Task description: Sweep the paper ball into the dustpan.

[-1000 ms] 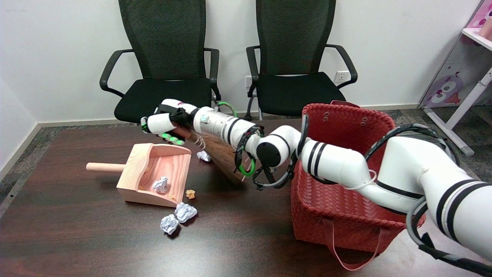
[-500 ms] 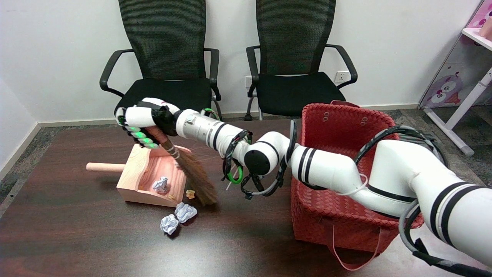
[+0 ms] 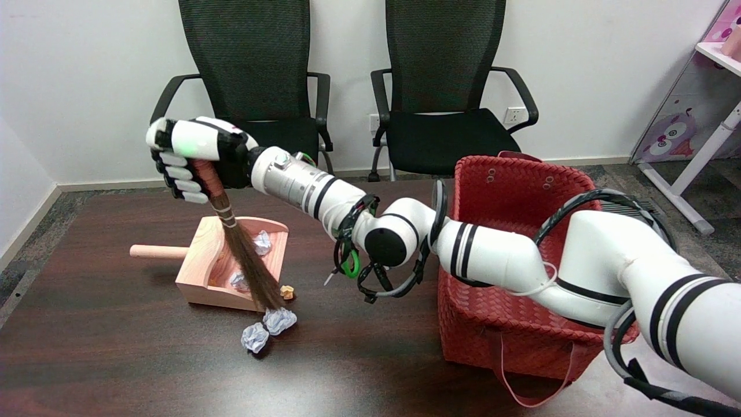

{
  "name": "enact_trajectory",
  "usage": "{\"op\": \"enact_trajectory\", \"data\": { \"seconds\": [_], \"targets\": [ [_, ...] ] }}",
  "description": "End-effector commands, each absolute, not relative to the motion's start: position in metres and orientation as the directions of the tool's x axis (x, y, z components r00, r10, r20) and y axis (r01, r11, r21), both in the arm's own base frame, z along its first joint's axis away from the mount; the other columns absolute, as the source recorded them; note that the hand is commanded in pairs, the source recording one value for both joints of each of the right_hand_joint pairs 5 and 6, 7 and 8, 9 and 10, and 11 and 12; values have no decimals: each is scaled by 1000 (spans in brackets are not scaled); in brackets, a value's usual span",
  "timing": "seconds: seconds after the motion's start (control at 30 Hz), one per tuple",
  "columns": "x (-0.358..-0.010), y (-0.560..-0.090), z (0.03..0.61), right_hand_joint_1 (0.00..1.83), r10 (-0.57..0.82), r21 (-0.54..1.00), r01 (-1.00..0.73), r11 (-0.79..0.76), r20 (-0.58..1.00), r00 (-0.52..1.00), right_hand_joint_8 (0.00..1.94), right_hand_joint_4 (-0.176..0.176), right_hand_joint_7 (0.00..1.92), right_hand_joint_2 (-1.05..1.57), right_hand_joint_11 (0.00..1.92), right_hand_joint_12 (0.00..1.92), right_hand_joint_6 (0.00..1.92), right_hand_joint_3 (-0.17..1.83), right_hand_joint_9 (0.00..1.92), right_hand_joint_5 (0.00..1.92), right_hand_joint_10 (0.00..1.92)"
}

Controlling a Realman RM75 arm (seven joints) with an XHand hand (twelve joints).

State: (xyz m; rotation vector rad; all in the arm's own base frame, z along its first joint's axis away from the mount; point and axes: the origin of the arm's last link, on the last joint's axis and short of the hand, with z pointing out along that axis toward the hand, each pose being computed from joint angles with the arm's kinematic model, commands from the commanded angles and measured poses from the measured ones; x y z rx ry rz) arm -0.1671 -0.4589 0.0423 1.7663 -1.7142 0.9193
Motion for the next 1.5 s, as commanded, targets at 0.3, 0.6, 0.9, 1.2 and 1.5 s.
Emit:
{"op": "enact_trajectory", "data": {
  "seconds": [0.3, 0.6, 0.9, 1.2, 1.5],
  "targets": [
    [-112, -419, 126, 814, -406, -69, -876, -477, 901, 150, 1920, -8, 1920, 1219, 1920, 1920, 1920, 1587, 1920, 1920, 1920],
    [-144, -384, 165, 776, -154, 74, -863, -500, 973, 173, 1920, 14, 1920, 1422, 1920, 1920, 1920, 1833, 1920, 1920, 1920],
    [-192, -340, 187, 748, -112, -286, -924, -254, 958, -265, 1920, 18, 1920, 1409, 1920, 1920, 1920, 1833, 1920, 1920, 1920],
    [-217, -302, 204, 709, 75, -245, -925, -289, 958, -277, 1920, 7, 1920, 1321, 1920, 1920, 1920, 1833, 1920, 1920, 1920],
    [-262, -315, 160, 654, 130, -88, -967, -238, 984, -122, 1920, 39, 1920, 1515, 1920, 1920, 1920, 1833, 1920, 1920, 1920]
  ]
}}
